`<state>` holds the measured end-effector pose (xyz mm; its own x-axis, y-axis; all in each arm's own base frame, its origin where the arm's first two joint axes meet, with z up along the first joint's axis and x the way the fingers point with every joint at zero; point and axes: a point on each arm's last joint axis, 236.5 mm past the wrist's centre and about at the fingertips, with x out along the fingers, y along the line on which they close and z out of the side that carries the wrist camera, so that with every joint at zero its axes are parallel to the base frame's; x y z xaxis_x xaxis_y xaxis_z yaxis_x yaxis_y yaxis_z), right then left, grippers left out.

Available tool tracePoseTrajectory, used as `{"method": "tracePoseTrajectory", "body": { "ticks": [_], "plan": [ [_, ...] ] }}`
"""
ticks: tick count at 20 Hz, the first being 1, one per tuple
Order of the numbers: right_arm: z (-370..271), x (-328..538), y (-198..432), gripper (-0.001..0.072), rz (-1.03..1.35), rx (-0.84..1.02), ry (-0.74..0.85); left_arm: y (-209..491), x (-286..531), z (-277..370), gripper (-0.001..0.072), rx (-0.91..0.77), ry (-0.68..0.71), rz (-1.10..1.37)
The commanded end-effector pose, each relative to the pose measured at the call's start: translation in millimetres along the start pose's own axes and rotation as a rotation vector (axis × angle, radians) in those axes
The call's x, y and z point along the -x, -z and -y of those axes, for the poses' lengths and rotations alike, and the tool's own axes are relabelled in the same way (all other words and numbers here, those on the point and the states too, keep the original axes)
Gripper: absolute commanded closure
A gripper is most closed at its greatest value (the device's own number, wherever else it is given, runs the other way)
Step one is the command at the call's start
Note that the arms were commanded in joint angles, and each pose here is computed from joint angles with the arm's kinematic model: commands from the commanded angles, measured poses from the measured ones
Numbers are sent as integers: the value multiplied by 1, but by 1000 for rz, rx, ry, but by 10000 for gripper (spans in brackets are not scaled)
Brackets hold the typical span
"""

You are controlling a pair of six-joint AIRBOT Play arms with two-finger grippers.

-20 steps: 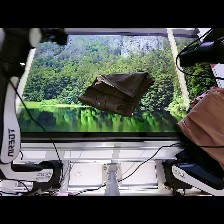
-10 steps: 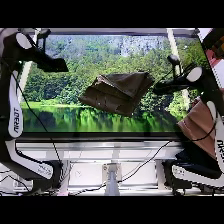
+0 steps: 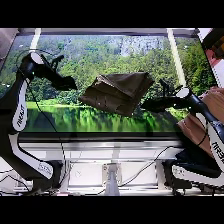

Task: Fold the clothes and pants, and hang the long-sleeved shirts on hangers.

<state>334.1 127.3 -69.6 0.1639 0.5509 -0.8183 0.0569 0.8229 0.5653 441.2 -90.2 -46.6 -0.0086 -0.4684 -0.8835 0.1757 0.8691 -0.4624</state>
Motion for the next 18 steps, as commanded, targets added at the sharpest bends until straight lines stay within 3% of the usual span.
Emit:
{"method": "tracePoseTrajectory", "body": {
  "ticks": [1,9,15,17,18],
  "plan": [
    [-9,-11,13,228,-25,-59,-56,14,-22,2,96,9,60,-26],
    [-37,-66,29,227,-100,-112,-144,-1,-29,20,96,3,154,53],
    [-41,-78,21,240,-78,-183,-187,-13,-47,20,98,4,142,83],
    [-39,-80,16,374,-61,-202,-185,-11,-57,20,98,6,144,66],
    [-39,-80,13,490,-47,-207,-183,-12,-59,19,97,8,142,69]
  ]
}}
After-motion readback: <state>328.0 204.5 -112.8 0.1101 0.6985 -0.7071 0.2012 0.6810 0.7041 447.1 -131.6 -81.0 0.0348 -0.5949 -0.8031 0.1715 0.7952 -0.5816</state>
